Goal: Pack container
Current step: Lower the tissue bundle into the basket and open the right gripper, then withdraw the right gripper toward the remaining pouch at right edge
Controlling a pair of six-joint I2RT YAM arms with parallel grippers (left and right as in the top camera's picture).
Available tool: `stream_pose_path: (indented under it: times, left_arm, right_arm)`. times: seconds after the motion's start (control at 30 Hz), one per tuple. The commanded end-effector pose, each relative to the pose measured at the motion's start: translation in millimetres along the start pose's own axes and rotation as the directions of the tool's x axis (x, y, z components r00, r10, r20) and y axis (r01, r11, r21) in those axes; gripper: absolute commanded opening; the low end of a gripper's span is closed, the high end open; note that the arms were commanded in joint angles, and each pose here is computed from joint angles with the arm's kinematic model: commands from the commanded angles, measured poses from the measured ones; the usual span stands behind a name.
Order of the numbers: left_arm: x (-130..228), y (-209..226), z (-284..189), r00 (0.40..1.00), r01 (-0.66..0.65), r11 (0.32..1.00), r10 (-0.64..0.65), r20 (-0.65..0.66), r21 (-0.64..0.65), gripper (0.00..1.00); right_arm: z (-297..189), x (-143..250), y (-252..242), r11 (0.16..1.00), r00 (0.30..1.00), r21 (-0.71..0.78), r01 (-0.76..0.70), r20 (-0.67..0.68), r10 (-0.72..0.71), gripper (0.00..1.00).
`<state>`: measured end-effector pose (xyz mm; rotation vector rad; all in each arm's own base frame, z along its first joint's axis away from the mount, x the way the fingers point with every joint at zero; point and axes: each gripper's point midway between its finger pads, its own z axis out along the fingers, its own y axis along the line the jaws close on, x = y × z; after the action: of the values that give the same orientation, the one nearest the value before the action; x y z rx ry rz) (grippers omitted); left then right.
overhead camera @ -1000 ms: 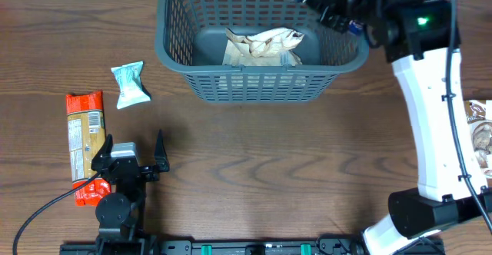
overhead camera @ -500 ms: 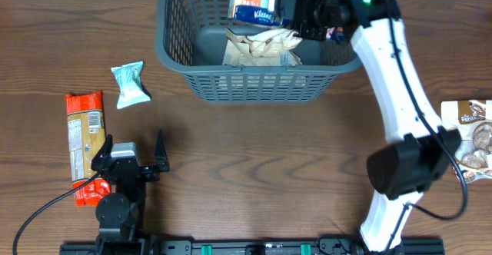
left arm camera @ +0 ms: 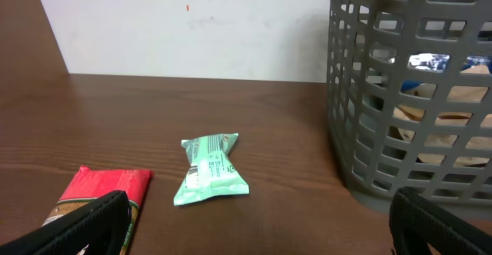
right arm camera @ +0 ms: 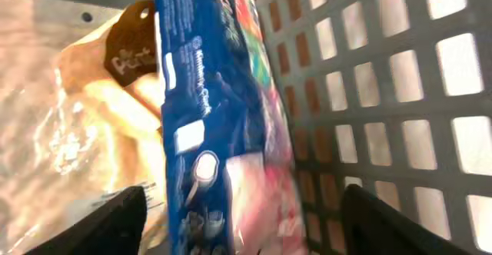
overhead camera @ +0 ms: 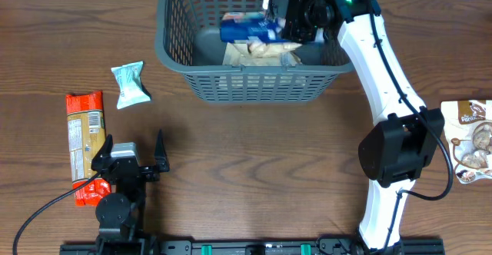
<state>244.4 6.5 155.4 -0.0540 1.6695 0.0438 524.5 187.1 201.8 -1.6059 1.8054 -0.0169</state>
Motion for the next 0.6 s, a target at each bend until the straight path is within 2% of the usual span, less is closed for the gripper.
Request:
stream_pose_path:
  times: [0.0, 0.17, 0.37, 0.43, 0.57]
  left_arm:
    - [17.6, 4.4, 1.0, 0.999, -0.002, 1.000, 0.001, -0.050, -0.026, 0.99]
    - [17.6, 4.4, 1.0, 0.999, -0.002, 1.000, 0.001, -0.050, -0.026, 0.99]
    - [17.6, 4.4, 1.0, 0.999, -0.002, 1.000, 0.001, -0.050, -0.026, 0.99]
    - [17.6, 4.4, 1.0, 0.999, -0.002, 1.000, 0.001, -0.050, -0.026, 0.98]
    - [17.6, 4.4, 1.0, 0.999, -0.002, 1.000, 0.001, -0.050, -0.026, 0.99]
  right_arm:
    - [-25.0, -21.5, -13.6, 0.998, 0.998, 0.059, -0.025, 0.056, 0.022, 0.75]
    - [-51.5, -45.1, -27.3, 0.993, 0.990, 0.105, -0.060, 0.135, 0.046, 0.74]
    - [-129.8, -69.5, -69.2, 0.950, 0.969, 0.265, -0.163, 0.223, 0.104, 0.73]
    - [-162.6, -57.6, -89.0, 0.907, 0.962, 0.350, -0.235, 0.219, 0.165, 0.69]
    - [-221.2, -16.3, -120.4, 0.762, 0.905, 0.489, -0.425, 0.244, 0.348, 0.74]
